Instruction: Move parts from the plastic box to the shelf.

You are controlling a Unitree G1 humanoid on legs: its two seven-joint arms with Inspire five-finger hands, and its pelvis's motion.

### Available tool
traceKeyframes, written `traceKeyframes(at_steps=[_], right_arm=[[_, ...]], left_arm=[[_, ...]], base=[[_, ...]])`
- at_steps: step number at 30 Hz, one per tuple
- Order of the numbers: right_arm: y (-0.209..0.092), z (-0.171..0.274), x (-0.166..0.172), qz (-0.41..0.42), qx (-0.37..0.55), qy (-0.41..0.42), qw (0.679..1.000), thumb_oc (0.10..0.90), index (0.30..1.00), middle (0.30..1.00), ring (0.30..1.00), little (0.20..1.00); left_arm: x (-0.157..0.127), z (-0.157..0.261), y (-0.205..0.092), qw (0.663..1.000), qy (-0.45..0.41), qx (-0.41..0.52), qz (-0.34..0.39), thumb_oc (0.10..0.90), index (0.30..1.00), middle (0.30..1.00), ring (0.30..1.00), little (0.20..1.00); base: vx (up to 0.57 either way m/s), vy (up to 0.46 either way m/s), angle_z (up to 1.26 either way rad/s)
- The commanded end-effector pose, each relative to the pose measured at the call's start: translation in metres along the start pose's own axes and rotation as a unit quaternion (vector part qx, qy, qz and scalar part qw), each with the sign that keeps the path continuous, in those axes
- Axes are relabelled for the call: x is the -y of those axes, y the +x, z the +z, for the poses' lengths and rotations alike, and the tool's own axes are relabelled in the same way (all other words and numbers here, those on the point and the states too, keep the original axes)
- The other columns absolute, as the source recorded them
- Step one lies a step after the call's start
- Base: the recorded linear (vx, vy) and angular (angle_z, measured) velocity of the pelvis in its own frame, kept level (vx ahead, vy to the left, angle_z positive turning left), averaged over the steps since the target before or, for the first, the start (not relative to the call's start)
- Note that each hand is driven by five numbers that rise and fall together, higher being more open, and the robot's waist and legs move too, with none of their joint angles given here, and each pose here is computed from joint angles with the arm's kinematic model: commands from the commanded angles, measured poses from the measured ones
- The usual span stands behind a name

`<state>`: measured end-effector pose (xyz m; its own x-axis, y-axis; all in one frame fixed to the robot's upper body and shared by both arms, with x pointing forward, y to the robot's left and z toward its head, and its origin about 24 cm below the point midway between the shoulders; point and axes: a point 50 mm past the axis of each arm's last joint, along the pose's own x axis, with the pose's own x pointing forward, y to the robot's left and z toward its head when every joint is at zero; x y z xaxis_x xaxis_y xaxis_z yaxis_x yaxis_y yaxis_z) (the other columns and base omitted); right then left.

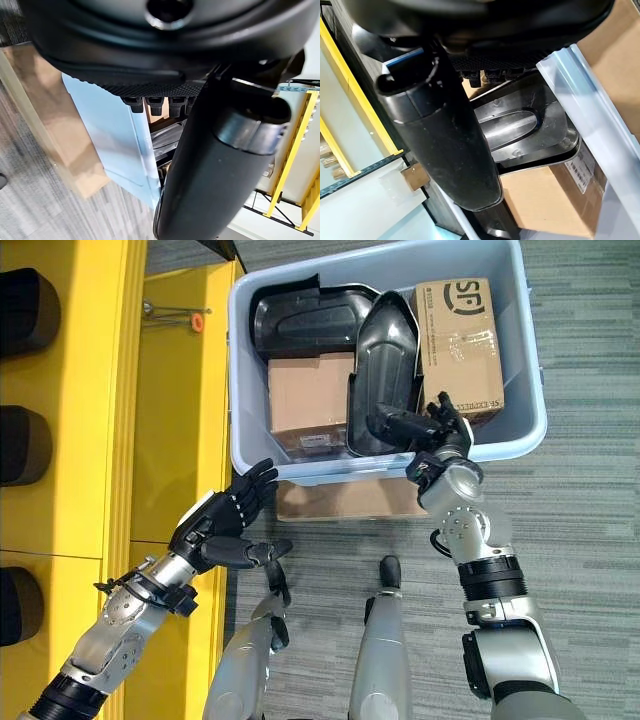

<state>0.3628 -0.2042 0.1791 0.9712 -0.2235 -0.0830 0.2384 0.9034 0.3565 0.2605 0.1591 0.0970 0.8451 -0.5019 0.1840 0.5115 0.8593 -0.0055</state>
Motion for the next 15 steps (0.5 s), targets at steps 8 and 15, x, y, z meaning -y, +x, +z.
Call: traceKeyframes(at_steps=[8, 15], right_arm=[[0.0, -0.065, 0.002, 0.029, -0.164, -0.029, 0.986, 0.9, 1.0, 1.0, 1.0, 1.0], [0.007, -0.072, 0.018, 0.037, -0.23, -0.053, 0.971, 0.9, 1.0, 1.0, 1.0, 1.0]], left_arm=[[0.014, 0.039, 0.015, 0.993, 0.037, 0.1, -0.041, 0.9, 1.0, 1.0, 1.0, 1.0], [0.012, 0.041, 0.017, 0.993, 0.056, 0.088, -0.051, 0.9, 1.0, 1.0, 1.0, 1.0]], base=[[0.0, -0.021, 0.06], [0.0, -0.071, 0.04]])
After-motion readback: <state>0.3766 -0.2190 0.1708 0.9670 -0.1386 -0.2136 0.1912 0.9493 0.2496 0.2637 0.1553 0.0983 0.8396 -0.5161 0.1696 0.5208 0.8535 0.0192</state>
